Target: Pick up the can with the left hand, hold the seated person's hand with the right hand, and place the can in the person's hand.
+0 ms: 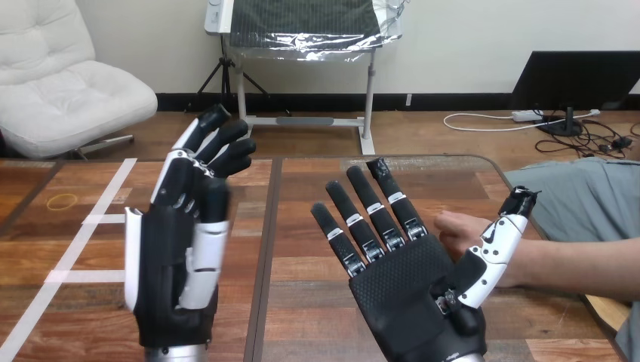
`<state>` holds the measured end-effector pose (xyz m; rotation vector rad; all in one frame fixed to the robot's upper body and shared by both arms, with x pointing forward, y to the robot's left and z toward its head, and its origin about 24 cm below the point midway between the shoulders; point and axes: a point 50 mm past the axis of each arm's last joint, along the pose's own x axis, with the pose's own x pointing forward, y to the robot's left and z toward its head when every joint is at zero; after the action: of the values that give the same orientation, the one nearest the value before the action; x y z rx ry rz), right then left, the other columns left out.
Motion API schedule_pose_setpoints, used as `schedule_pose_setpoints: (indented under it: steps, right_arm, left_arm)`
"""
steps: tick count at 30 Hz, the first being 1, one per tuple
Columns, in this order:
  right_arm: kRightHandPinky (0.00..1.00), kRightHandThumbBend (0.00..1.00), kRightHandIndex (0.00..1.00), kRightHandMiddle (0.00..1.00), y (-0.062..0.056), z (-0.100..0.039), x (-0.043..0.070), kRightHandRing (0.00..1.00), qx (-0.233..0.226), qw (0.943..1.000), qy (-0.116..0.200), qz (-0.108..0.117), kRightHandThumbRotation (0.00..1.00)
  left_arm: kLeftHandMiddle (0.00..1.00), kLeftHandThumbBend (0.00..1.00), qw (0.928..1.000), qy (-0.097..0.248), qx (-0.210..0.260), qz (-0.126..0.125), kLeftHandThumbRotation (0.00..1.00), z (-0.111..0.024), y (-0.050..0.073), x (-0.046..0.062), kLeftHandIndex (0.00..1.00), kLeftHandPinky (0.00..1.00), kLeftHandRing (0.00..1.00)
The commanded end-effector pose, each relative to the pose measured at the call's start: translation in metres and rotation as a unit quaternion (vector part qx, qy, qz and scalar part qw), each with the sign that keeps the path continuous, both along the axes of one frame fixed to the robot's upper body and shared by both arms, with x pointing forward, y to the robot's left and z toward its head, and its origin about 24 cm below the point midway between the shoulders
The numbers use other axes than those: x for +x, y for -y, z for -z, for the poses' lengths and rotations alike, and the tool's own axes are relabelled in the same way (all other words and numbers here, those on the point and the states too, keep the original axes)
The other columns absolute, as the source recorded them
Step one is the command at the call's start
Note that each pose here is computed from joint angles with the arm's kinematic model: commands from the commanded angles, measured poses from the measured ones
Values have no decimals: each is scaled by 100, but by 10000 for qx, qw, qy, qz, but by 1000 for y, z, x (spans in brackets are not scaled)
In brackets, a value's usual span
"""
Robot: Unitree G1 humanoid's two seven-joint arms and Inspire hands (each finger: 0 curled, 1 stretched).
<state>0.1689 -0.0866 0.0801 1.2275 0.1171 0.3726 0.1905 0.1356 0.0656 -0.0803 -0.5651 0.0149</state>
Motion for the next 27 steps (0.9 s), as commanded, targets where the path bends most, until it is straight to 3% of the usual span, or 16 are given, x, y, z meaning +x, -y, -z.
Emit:
schedule_pose_setpoints:
  steps: [1,7,10,14,23,27]
  right_arm:
    - [100,83,100,100,-2,-21,8,100,348,9978,501,249,100]
    - [100,82,100,100,-2,-20,9,100,347,9979,472,269,100]
    - [100,81,100,100,-2,-21,9,100,365,9979,447,281,100]
    - [100,80,100,100,-1,-21,9,100,360,9981,411,293,100]
    - [100,78,100,100,-1,-21,10,100,318,9984,359,296,100]
    - [100,78,100,100,-1,-21,10,100,319,9985,345,288,100]
  left_arm:
    - [81,56,9994,-7,199,-283,64,-6,-1,-2,83,78,80]
    - [84,62,9923,117,794,-942,47,-10,-6,-2,83,80,83]
    - [84,66,9842,209,1106,-1367,41,-13,-9,-1,83,81,84]
    - [86,71,9670,362,1627,-1926,37,-16,-15,0,84,84,87]
    - [89,72,9480,597,1819,-2542,39,-23,-29,2,87,89,91]
    - [90,72,9456,689,1776,-2636,38,-26,-35,2,88,91,92]
